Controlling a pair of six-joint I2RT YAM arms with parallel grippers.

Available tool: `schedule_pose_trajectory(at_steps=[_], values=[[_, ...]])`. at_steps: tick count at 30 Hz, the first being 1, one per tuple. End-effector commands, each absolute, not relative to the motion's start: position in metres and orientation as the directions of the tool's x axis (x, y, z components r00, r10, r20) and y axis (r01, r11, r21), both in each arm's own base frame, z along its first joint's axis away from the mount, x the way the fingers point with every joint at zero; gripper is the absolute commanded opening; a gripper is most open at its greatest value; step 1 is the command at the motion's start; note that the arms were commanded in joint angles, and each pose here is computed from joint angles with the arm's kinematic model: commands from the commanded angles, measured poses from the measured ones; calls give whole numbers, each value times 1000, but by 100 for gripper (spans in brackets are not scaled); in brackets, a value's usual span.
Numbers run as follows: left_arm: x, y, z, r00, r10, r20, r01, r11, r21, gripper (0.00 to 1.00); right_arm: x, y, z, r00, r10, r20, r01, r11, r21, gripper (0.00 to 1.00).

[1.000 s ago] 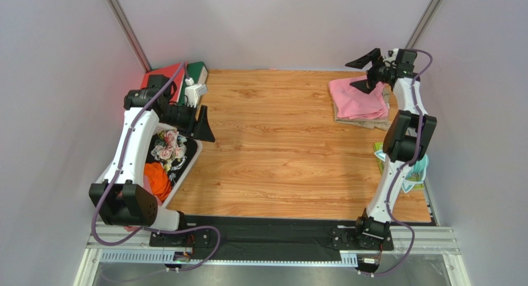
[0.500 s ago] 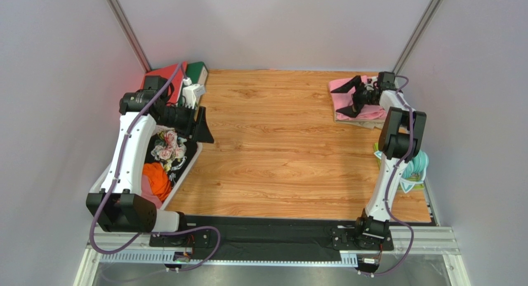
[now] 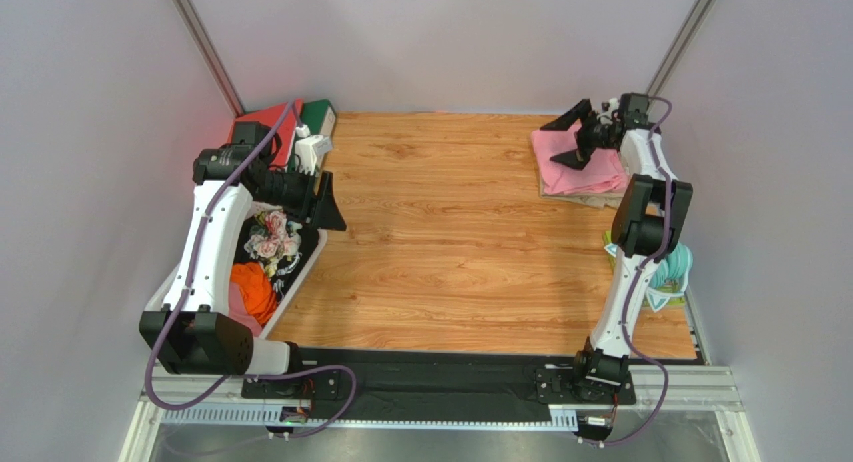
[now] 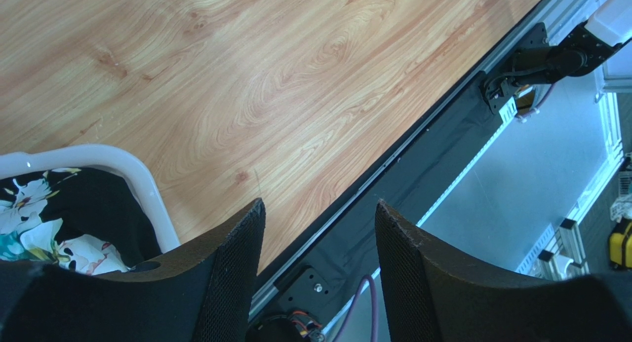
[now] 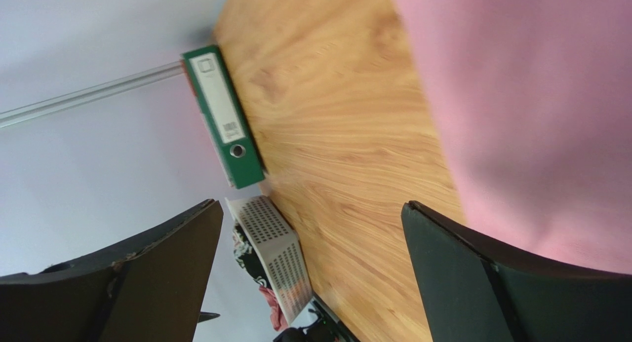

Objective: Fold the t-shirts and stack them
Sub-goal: Smooth out wrinkles on the folded tshirt

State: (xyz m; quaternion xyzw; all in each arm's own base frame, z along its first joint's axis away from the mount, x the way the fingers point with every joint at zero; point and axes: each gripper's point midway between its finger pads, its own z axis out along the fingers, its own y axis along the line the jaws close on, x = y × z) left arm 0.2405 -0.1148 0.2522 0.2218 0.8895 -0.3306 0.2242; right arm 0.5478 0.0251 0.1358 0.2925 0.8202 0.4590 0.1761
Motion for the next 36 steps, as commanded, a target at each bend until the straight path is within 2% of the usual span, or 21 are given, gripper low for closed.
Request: schedule_pose_trajectory(at_steps=[1, 4, 8, 13, 16, 18, 25, 29, 36], values=[[240, -119, 268, -769, 253, -588, 583, 656, -480, 64, 573, 20, 216, -746, 653, -129, 143, 347, 927, 100], [241, -118, 267, -769, 256, -585, 582, 659, -476, 64, 588, 13, 202, -734, 670, -110, 157, 325, 933, 100], [244, -116, 268, -769, 261, -584, 581, 666, -467, 64, 592, 10, 151, -736, 676, -34, 242, 310, 920, 100], [247, -118, 266, -774, 256, -579, 576, 663, -478, 64, 574, 12, 83, -744, 667, 50, 350, 324, 879, 100], [248, -119, 267, -774, 254, -580, 577, 660, -482, 64, 565, 11, 66, -748, 661, 61, 379, 349, 857, 100], [249, -119, 269, -771, 252, -585, 579, 658, -481, 64, 565, 10, 71, -750, 660, 48, 370, 357, 857, 100], [248, -119, 270, -772, 254, -583, 580, 657, -482, 64, 596, -10, 175, -705, 704, -88, 199, 315, 928, 100], [249, -119, 268, -774, 257, -579, 578, 659, -482, 64, 609, -26, 205, -676, 727, -121, 129, 279, 952, 100], [249, -118, 266, -777, 261, -572, 577, 660, -482, 64, 622, -59, 148, -641, 765, -59, 212, 251, 945, 100]])
